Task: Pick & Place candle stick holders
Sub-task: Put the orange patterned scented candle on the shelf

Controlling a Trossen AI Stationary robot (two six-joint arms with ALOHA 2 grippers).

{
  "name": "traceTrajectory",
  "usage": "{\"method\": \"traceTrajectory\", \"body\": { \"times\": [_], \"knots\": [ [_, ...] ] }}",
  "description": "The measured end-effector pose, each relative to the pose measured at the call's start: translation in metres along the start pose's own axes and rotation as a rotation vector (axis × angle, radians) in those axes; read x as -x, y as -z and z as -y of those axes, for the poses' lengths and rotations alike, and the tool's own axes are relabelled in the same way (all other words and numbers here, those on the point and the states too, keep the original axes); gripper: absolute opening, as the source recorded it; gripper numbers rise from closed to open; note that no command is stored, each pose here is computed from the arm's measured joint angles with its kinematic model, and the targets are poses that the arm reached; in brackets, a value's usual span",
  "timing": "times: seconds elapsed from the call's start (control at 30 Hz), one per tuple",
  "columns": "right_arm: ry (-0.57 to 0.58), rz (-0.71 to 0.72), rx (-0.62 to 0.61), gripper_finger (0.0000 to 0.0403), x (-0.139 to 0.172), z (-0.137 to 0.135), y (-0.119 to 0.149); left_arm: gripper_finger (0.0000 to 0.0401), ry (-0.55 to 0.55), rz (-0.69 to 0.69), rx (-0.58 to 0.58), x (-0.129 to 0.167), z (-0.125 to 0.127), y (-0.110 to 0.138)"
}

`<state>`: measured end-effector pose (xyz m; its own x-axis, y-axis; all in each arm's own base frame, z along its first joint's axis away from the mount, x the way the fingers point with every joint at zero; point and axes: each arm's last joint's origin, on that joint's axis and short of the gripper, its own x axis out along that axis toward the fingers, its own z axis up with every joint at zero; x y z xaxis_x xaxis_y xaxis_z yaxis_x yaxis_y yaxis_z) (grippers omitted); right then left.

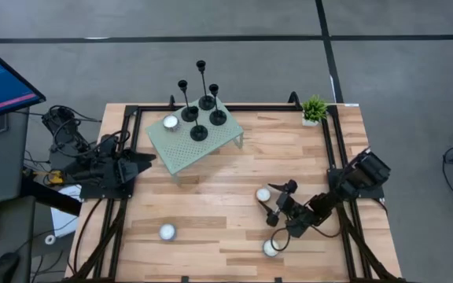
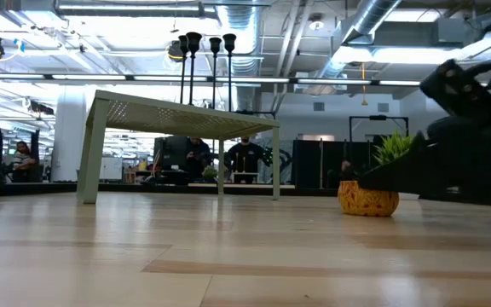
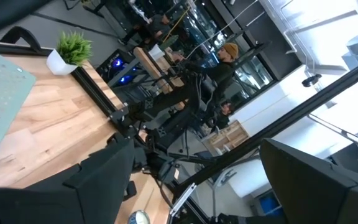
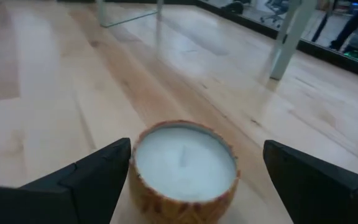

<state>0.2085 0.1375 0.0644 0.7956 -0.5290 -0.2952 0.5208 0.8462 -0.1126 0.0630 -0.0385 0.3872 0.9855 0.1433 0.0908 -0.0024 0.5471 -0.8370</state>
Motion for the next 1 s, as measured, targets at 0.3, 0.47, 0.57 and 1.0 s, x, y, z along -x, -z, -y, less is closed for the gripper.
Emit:
{"method": "traceTrajectory", "body": {
  "times": [0.3,0.47,0.57,1.0],
  "knots": [
    [0.021,-0.024,0.009,0.0358,-0.013,0.005,-0.003,0.0349,-0.017,0.006,-0.016,-0.003,0.001,0.004],
    [0.034,-0.036,-0.005,0.0358,-0.019,0.011,-0.003,0.0349,-0.020,0.007,-0.017,-0.003,0.001,0.004],
    [0.027,-0.032,-0.046,0.0358,-0.020,0.018,-0.001,0.0349,-0.020,0.007,-0.017,-0.003,0.001,0.004],
    [-0.049,-0.068,-0.058,0.0312,-0.046,0.009,0.008,0.0349,-0.009,0.002,-0.010,-0.003,0.002,0.004]
  ]
}}
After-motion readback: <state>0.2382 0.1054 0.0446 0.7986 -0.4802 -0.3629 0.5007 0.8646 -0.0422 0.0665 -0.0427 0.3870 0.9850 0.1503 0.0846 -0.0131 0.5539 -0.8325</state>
